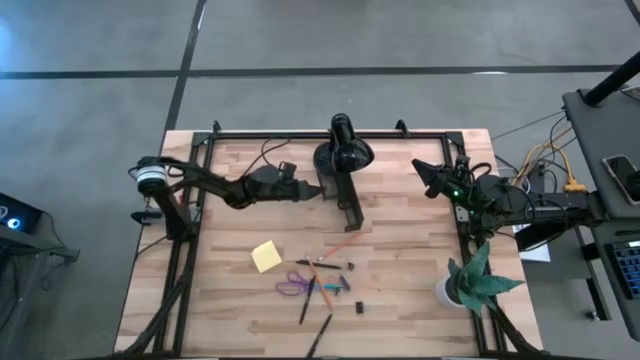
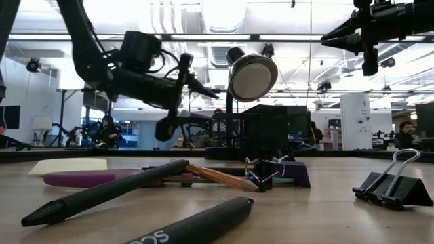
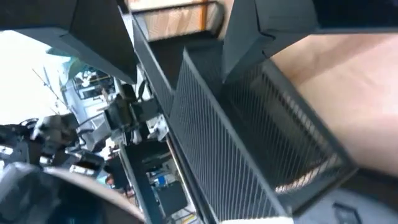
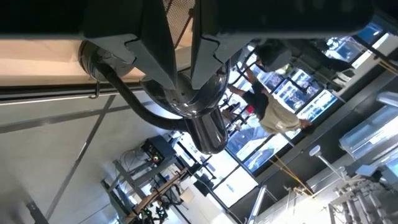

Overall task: Pick and place office supplies into organizer
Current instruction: Prepare the black desk organizer

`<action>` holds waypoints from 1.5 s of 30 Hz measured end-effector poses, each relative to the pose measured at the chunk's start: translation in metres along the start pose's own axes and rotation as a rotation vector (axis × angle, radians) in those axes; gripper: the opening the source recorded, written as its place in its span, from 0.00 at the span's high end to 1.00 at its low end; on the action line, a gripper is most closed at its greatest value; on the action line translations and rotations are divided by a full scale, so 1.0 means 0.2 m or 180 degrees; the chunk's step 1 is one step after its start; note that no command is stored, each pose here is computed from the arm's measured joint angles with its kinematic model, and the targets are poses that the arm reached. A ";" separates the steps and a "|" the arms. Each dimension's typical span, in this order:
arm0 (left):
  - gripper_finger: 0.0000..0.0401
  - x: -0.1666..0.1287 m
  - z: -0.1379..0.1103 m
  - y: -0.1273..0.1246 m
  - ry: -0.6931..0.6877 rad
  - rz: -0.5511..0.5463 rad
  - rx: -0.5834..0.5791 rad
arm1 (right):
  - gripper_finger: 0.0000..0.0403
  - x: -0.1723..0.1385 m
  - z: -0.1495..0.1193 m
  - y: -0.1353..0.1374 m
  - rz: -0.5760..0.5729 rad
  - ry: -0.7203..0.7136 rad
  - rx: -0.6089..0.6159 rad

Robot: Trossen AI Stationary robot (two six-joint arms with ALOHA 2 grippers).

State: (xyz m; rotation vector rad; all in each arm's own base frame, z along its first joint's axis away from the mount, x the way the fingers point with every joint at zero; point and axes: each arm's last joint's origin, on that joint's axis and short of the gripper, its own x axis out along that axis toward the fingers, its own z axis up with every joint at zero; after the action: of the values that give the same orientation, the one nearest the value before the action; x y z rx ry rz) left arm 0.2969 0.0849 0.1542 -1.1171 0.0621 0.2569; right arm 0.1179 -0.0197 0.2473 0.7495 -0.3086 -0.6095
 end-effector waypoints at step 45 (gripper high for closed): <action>0.99 -0.09 0.09 -0.14 0.0481 0.1027 0.0667 | 0.89 0.00 -0.01 -0.01 -0.0079 0.0067 -0.0111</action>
State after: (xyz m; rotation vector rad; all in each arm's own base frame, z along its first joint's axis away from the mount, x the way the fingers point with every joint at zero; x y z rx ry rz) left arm 0.2845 0.0856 0.1904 -0.9127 0.3972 0.4430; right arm 0.1179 -0.0198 0.2436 0.7265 -0.2690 -0.6288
